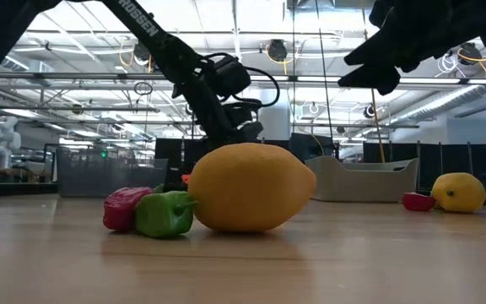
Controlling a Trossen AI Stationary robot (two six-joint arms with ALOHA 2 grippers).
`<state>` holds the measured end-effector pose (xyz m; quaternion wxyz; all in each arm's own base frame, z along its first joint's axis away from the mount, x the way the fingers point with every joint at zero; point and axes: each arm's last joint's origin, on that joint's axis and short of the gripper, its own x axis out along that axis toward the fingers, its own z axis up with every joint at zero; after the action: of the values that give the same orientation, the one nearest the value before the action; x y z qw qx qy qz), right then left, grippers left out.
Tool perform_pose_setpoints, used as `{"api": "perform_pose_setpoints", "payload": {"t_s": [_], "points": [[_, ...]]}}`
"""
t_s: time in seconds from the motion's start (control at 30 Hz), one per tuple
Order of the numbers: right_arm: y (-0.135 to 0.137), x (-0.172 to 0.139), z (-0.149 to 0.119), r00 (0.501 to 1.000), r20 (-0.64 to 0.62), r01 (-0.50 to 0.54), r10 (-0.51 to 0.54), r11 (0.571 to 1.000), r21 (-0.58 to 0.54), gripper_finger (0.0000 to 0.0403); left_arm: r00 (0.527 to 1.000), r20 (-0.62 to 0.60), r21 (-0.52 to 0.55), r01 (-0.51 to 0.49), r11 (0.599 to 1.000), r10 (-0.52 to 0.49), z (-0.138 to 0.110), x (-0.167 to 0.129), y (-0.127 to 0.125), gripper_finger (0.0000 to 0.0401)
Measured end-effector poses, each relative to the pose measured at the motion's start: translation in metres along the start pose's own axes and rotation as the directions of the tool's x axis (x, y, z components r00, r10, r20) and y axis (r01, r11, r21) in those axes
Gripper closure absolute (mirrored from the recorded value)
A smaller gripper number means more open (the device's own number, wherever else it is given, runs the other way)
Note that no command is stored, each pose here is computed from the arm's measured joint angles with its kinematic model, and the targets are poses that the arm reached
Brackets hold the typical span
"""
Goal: Sort produce into baskets
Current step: Put the lemon into the black bin
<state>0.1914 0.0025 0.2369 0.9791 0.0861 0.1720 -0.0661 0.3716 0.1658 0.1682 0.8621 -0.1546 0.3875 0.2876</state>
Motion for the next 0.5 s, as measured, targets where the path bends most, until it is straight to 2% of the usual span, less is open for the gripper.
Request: {"api": "perform_pose_setpoints", "payload": {"t_s": [0.27,0.5], "points": [[-0.002,0.0,0.002,1.0,0.017,0.013,-0.013,0.999,-0.035,0.0112,1.0,-0.008,0.009,0.01,1.0,-0.01,-0.006,0.006,-0.003,0.0076],[-0.003,0.0,0.003,0.999,0.031,0.021,-0.018,0.996,-0.085,0.0112,1.0,-0.01,0.041,0.019,0.999,-0.018,-0.017,0.03,-0.009,0.0076]]}}
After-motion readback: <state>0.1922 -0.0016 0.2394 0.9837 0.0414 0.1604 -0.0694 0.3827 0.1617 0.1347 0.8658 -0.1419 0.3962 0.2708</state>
